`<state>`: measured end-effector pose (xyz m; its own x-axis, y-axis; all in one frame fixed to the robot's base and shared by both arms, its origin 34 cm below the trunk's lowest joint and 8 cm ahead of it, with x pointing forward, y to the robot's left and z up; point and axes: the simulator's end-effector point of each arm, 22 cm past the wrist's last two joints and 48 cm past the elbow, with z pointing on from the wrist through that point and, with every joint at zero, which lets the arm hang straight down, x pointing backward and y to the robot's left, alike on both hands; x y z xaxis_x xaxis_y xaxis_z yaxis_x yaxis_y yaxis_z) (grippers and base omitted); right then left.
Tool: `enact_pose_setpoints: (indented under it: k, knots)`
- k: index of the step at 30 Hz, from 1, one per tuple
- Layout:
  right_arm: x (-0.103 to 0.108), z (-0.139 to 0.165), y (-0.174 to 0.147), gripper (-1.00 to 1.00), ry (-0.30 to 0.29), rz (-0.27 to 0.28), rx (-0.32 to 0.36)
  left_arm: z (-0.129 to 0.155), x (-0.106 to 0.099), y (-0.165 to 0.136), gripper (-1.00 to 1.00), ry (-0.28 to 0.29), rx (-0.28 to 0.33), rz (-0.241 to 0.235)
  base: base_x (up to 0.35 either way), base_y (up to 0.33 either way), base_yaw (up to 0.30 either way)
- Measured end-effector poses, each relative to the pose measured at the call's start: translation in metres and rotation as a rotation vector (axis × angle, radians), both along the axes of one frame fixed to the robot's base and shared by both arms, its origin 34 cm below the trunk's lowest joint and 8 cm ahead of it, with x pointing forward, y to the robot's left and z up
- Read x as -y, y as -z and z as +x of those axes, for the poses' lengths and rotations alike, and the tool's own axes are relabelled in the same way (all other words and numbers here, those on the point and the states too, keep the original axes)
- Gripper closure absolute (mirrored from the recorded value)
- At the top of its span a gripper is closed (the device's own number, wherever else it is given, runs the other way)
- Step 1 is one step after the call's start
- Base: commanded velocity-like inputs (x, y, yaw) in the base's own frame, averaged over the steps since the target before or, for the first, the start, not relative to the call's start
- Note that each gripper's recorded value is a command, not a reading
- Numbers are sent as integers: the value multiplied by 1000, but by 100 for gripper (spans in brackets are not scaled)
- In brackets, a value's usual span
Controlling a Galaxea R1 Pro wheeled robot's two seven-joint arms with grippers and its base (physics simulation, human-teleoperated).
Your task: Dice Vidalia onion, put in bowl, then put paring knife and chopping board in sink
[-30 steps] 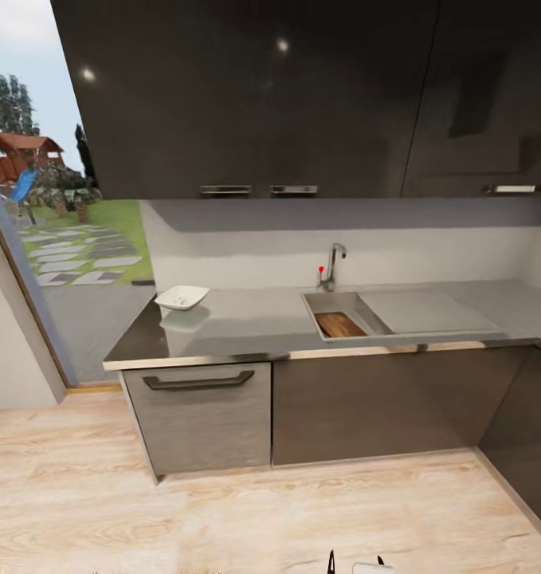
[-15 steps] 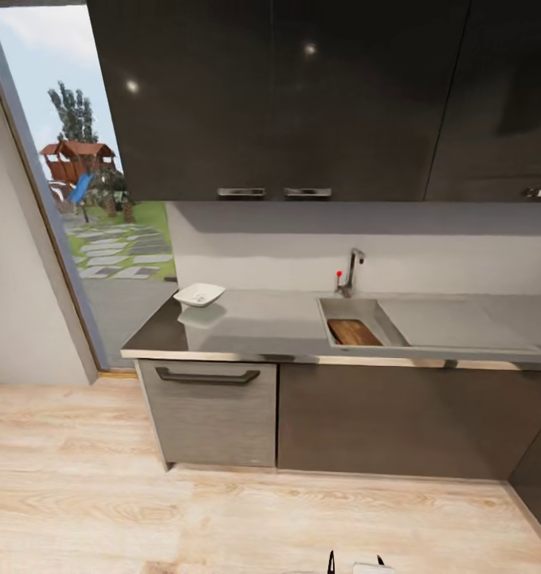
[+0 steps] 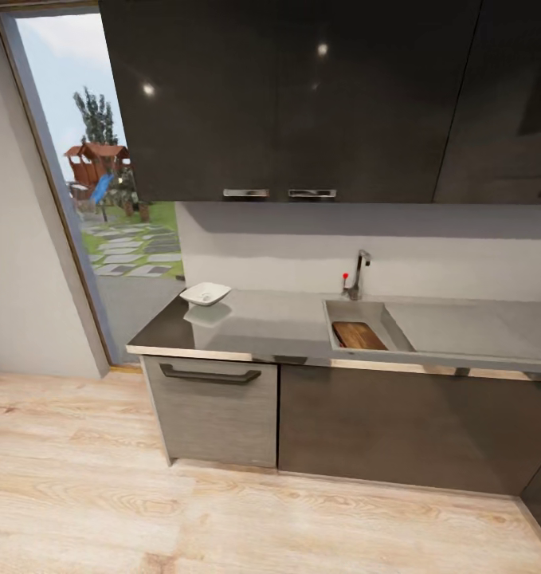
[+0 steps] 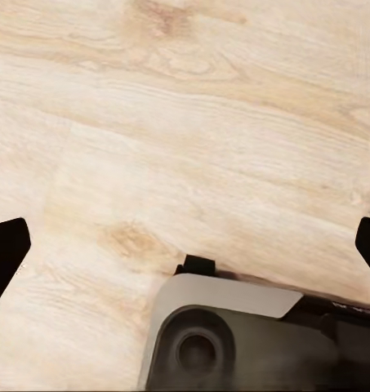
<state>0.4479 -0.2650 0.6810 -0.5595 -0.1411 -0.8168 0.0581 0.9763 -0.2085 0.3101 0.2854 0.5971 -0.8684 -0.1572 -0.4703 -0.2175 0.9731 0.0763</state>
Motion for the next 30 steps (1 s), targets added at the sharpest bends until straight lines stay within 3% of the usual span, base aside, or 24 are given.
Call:
enact_pose_setpoints:
  k: [5, 8, 13, 16, 22, 24, 27, 30]
  knots:
    - [24, -70, 31, -100, -86, 4, -124, -13, -28, -2, -100, 6, 8, 43, 0, 0, 0]
    - [30, -115, 44, -100, -91, 10, -194, -35, -45, 0, -100, 7, -14, 66, 0, 0, 0]
    - [48, -194, 70, -100, 21, 19, -376, -64, -61, 2, -100, 9, -50, 87, 0, 0, 0]
    - [56, -238, 85, -100, 146, 58, -513, -75, -64, 3, -100, 8, -66, 92, 0, 0, 0]
    - [48, -259, 93, -100, 204, 117, -584, -90, -62, 7, -100, 2, -109, 91, 0, 0, 0]
    - [44, -259, 94, -100, 206, 126, -588, -98, -58, 10, -100, 2, -147, 81, 0, 0, 0]
    - [35, -258, 94, -100, 203, 141, -586, -122, -53, 18, -100, 1, -260, 58, 0, 0, 0]
    - [34, -256, 94, -100, 204, 142, -581, -125, -51, 19, -100, 1, -276, 53, 0, 0, 0]
